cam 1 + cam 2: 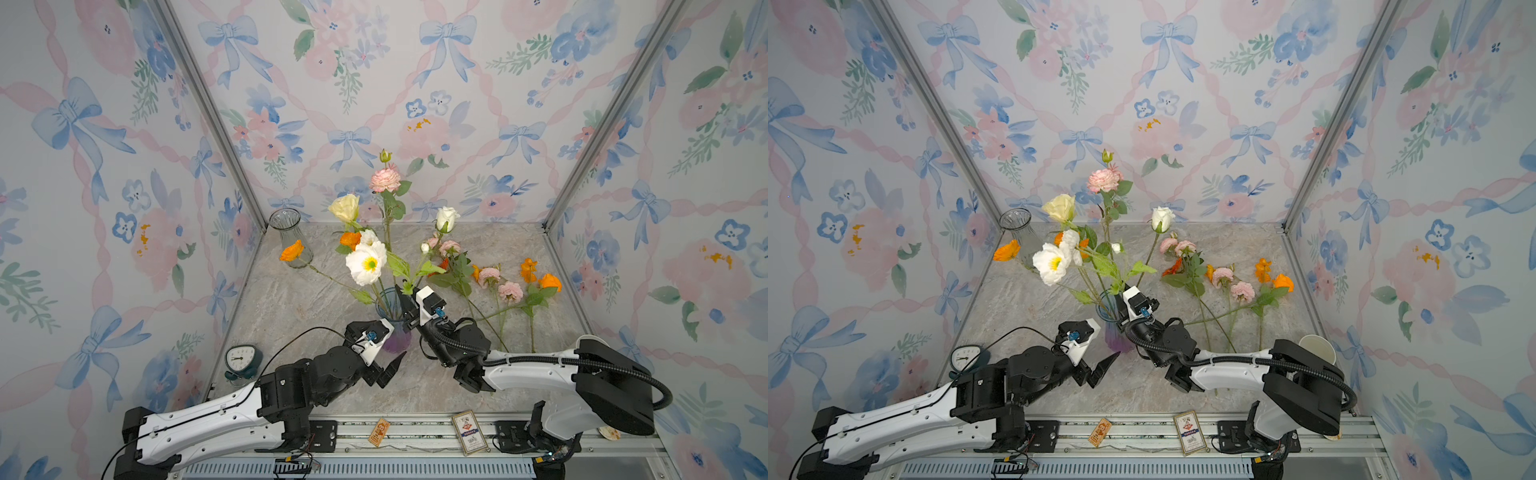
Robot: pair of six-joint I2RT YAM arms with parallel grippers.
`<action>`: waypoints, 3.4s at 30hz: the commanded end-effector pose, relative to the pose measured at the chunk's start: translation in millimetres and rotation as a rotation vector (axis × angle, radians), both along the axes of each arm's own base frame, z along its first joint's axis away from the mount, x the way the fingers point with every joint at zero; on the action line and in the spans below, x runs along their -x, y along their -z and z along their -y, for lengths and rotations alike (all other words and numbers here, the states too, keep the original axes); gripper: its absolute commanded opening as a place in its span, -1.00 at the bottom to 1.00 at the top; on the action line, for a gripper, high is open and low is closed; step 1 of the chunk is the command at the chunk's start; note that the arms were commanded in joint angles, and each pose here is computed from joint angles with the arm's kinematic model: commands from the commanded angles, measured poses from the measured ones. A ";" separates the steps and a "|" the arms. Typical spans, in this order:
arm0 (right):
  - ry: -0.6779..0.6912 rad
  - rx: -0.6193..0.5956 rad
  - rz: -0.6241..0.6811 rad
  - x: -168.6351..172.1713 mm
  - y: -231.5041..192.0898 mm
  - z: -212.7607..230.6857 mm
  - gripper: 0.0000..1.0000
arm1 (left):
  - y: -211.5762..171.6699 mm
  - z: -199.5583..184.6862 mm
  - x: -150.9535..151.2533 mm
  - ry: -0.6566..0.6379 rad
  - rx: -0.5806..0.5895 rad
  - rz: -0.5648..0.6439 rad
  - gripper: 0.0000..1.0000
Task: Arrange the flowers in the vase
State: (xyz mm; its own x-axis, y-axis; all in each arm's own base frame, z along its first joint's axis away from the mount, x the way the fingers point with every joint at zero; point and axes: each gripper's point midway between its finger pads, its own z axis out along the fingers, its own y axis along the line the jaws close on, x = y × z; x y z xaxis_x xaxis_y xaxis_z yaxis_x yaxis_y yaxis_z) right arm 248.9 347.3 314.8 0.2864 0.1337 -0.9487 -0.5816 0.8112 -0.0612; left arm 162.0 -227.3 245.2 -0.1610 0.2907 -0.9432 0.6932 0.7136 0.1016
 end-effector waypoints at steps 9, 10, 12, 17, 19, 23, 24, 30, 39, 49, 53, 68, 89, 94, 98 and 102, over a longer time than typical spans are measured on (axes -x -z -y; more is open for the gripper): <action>-0.051 0.075 -0.132 13.1 -5.1 12.7 0.04 | -8.7 -8.4 -14.1 -0.096 0.083 0.002 0.96; -0.065 0.090 -0.144 15.6 -5.2 13.1 0.11 | -7.4 -9.7 -15.0 -0.102 0.087 0.000 0.96; -0.095 0.125 -0.171 21.3 -4.8 14.7 0.32 | -3.2 -10.8 -15.7 -0.104 0.090 -0.004 0.96; -0.142 0.203 -0.240 33.3 -2.7 22.1 0.70 | 4.2 -10.5 -20.9 -0.110 0.102 -0.011 0.96; -0.164 0.233 -0.268 38.8 0.3 25.8 0.89 | 6.7 -9.5 -23.4 -0.111 0.101 -0.018 0.96; -0.192 0.287 -0.327 48.2 8.0 35.2 0.94 | 17.0 -7.8 -28.4 -0.112 0.103 -0.034 0.96; -0.199 0.305 -0.341 50.6 10.2 36.8 0.94 | 18.4 -6.8 -29.7 -0.109 0.117 -0.031 0.96; -0.286 0.423 -0.439 62.5 26.0 33.2 0.94 | 20.0 6.2 -31.4 -0.045 0.216 0.001 0.96; -0.369 0.468 -0.568 65.1 65.2 27.1 0.94 | 32.0 3.2 -42.3 -0.088 0.201 0.025 0.96; -0.302 0.392 -0.644 56.3 89.6 70.2 0.94 | 41.6 2.2 -51.4 -0.101 0.229 0.030 0.96; -0.300 0.391 -0.662 62.8 100.5 82.6 0.94 | 46.6 5.3 -56.1 -0.102 0.211 0.030 0.96; -0.304 0.348 -0.663 68.4 101.6 91.0 0.94 | 56.2 10.3 -87.7 -0.129 0.235 0.076 0.96; -0.332 0.384 -0.680 61.6 105.9 71.9 0.94 | 54.7 33.8 -96.3 -0.013 0.256 0.195 0.16; -0.322 0.367 -0.650 56.0 96.9 72.2 0.94 | 44.1 40.8 -91.2 0.057 0.277 0.234 -0.30; -0.280 0.336 -0.630 44.1 88.0 80.5 0.94 | 25.8 39.8 -90.4 0.083 0.289 0.335 -0.53; -0.220 0.299 -0.628 29.3 81.2 94.4 0.94 | 0.6 41.2 -110.0 0.095 0.284 0.415 -0.73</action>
State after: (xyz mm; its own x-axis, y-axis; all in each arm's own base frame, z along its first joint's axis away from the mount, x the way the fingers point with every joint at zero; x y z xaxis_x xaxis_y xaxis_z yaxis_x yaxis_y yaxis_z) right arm 207.3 258.7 207.5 -0.3684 -0.2245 -0.9022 -0.7475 0.6485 0.1438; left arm 260.0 -265.9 181.4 0.0524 0.0929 -0.9943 0.7213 0.6851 0.1020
